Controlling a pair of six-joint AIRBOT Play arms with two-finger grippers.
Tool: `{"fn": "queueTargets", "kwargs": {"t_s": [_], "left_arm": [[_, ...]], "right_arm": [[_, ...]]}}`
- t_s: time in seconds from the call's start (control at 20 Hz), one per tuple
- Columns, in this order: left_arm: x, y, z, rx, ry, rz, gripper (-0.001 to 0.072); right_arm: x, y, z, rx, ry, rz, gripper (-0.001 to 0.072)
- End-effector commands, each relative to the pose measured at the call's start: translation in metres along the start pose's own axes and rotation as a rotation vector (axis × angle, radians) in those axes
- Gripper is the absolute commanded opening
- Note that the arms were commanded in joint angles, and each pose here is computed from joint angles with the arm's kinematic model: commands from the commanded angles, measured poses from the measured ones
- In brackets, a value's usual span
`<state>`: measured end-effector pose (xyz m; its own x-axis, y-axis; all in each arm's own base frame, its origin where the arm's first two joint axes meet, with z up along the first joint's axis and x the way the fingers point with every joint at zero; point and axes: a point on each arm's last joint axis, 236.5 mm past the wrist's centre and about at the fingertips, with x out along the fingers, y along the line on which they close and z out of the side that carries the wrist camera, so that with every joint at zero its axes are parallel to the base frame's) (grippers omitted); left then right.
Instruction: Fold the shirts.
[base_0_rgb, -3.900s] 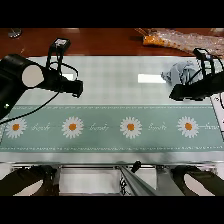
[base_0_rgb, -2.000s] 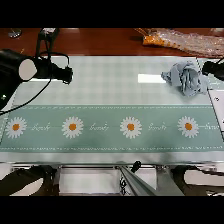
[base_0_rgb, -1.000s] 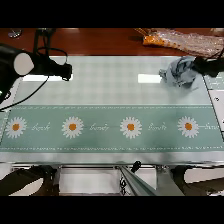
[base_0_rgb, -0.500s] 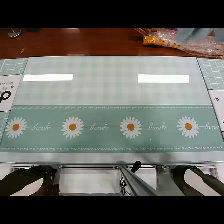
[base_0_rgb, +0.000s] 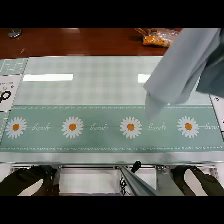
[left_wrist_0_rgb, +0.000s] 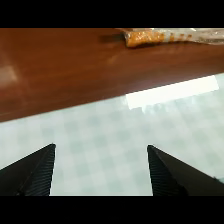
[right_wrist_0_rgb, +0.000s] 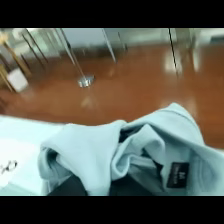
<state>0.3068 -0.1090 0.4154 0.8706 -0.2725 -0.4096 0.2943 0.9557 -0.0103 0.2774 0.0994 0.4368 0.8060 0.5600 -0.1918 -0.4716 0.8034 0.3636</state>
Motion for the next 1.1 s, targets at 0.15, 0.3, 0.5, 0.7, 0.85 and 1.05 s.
{"fn": "queueTargets", "kwargs": {"t_s": [0.15,0.3,0.5,0.7,0.85,1.05], "left_arm": [[0.015,-0.004,-0.029,0.002,0.106,-0.007,0.0703],[0.016,-0.003,-0.031,0.003,0.112,-0.005,0.0703],[0.018,-0.003,-0.033,0.003,0.12,-0.005,0.0703],[0.027,-0.002,-0.063,0.009,0.235,0.003,0.0703],[0.041,-0.002,-0.097,0.017,0.353,0.011,0.0703],[0.074,-0.013,-0.154,0.024,0.508,-0.022,0.0703]], "right_arm": [[0.036,-0.002,-0.096,0.08,0.319,0.062,0.0026],[0.08,0.021,-0.148,0.034,0.411,0.09,0.0026],[0.137,0.038,-0.25,-0.057,0.625,0.058,0.0027],[0.172,0.043,-0.35,-0.155,0.878,0.064,0.0027],[0.183,-0.006,-0.406,-0.247,1.034,-0.079,0.0027],[0.189,-0.024,-0.455,-0.242,1.146,-0.108,0.0249]]}}
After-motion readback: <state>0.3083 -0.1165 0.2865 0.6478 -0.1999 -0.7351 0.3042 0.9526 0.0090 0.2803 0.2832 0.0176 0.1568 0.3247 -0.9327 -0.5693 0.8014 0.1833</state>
